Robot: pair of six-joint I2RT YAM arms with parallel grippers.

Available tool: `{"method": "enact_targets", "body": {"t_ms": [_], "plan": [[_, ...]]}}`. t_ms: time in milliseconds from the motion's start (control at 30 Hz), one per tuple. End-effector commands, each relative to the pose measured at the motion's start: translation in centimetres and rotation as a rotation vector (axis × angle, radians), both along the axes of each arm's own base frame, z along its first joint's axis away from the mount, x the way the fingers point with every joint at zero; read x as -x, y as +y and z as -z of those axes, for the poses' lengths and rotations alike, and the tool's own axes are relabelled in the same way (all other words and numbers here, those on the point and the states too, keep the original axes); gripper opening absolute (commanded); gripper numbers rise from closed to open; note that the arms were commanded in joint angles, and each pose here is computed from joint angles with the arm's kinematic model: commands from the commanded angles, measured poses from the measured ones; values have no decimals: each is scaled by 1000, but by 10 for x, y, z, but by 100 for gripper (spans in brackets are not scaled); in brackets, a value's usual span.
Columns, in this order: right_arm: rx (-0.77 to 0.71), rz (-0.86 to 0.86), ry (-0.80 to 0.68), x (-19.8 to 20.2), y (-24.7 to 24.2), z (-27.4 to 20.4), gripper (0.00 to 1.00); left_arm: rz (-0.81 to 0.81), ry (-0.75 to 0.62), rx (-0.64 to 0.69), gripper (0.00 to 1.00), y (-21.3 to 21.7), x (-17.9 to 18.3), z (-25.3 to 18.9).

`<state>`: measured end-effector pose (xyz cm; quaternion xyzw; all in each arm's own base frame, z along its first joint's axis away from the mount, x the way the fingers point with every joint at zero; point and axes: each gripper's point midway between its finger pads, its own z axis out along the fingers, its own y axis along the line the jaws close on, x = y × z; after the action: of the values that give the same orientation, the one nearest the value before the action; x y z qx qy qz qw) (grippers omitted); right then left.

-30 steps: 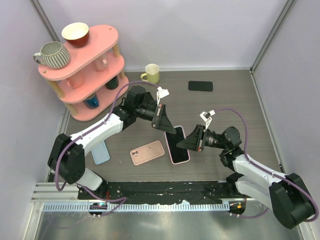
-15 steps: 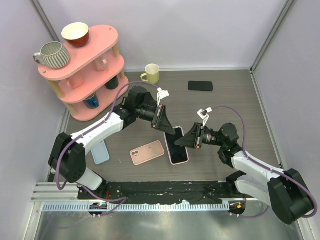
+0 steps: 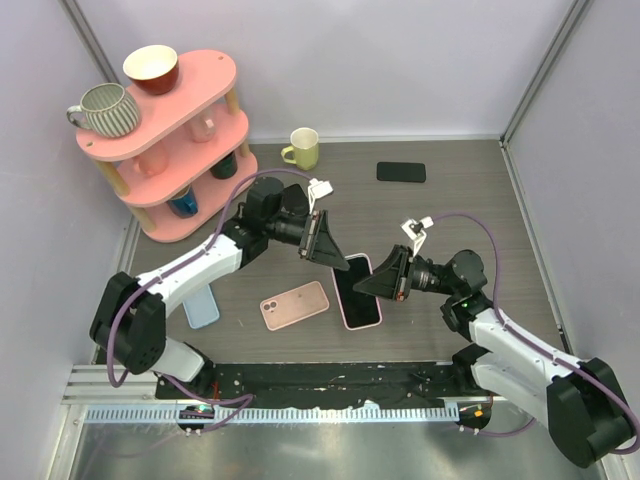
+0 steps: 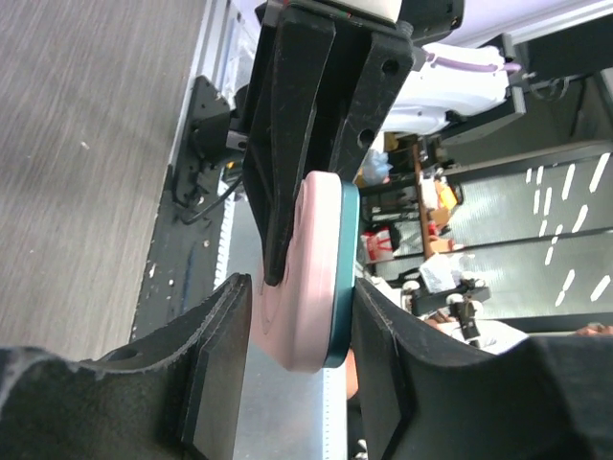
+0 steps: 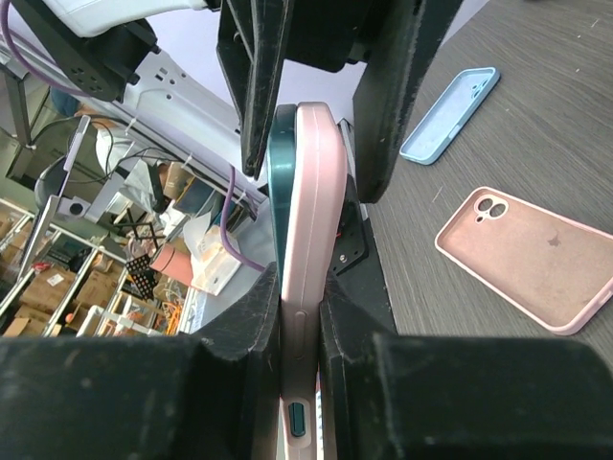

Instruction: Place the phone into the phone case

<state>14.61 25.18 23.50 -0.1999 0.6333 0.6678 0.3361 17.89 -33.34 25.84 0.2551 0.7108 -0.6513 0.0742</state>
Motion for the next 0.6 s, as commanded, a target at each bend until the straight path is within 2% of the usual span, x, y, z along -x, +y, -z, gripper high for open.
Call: {"method": "enact_targets", "body": {"t_ms": [0,200,300,333,367,400,433,567], "plan": [[-46,-30,-122,7,0,-26,1,-3,-5,112,50,3,1,-32],[-44,-31,-120,8,0,-24,2,-5,19,127,50,3,3,-35],[-38,-24,-105,6,0,-20,2,-9,35,119,36,3,3,-30],[-39,-21,-106,6,0,-20,3,-10,43,114,25,3,3,-27],[-38,-18,-101,5,0,-19,4,-9,41,118,19,3,3,-25],[-39,-12,-99,4,0,-19,7,-10,47,116,5,3,4,-25],[-38,-11,-96,4,0,-19,9,-13,52,113,0,3,3,-23],[-40,-4,-87,-1,1,-22,17,-17,59,106,0,2,3,-18]]}}
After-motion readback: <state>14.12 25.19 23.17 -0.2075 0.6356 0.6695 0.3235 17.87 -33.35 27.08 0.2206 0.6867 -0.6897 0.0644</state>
